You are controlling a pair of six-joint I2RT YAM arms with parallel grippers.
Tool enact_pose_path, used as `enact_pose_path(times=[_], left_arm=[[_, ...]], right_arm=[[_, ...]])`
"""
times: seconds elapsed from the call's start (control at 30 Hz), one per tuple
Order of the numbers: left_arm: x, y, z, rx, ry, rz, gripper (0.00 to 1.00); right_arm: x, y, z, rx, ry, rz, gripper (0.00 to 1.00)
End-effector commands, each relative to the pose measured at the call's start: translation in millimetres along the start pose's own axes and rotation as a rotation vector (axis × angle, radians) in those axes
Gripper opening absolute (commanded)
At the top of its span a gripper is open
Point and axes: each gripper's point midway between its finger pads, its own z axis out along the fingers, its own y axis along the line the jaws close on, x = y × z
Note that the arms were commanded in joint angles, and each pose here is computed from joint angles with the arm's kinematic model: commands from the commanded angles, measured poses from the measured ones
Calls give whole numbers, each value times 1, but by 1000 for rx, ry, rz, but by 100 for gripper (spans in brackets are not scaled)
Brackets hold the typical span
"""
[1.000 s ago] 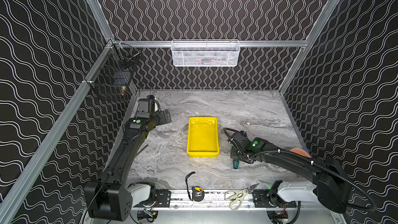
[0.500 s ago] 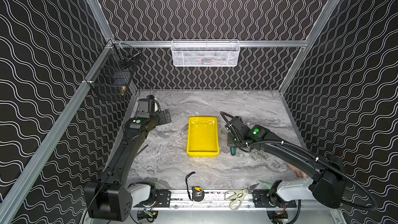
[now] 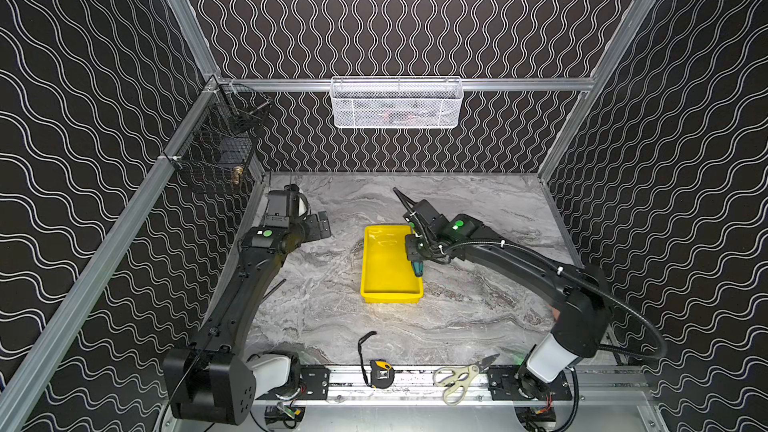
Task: Put the screwdriver in the bin
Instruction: 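Lift the screwdriver with the right gripper and carry it over the yellow bin, then lower the screwdriver into the yellow bin and open the right gripper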
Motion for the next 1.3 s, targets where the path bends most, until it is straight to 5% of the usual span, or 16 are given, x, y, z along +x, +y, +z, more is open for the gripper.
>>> enact_pose_path(times=[0.0, 1.27], left_arm=[[-3, -1, -1, 7, -4, 4, 99], [-1, 2, 1, -2, 7, -4, 99]], right_arm=[[-5, 21, 11, -59, 5, -35, 7], [55, 30, 112, 21, 179, -148, 16]])
